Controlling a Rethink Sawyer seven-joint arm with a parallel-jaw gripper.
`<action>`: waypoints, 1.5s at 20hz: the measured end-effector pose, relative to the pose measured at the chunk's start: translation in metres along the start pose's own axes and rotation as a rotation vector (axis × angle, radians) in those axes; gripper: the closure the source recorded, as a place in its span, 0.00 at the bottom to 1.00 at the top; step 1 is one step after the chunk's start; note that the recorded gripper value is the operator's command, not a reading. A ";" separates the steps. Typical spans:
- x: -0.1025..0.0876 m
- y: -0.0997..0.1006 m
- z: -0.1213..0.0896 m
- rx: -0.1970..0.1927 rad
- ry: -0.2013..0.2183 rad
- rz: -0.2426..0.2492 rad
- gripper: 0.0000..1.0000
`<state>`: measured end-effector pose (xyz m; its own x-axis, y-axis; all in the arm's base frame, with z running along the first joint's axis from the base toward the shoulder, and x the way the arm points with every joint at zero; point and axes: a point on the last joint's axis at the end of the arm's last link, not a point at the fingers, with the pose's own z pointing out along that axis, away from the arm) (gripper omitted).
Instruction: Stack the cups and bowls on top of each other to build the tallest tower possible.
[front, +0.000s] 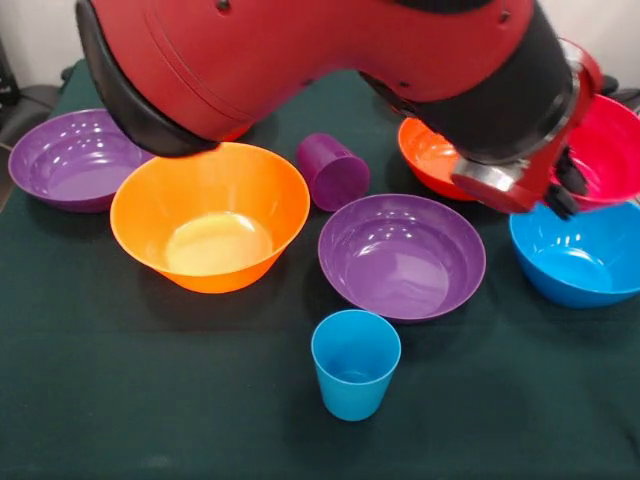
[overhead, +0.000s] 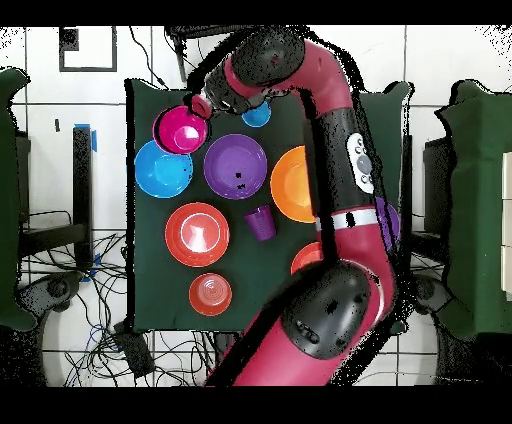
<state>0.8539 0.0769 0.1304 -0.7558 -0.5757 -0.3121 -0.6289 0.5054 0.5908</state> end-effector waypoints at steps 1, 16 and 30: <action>-0.008 -0.001 0.001 0.001 -0.002 -0.008 1.00; -0.036 -0.050 -0.026 0.132 -0.005 -0.096 1.00; -0.046 -0.084 -0.056 0.228 -0.022 -0.221 1.00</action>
<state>0.9513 0.0254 0.1367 -0.5985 -0.6747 -0.4320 -0.8011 0.5024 0.3252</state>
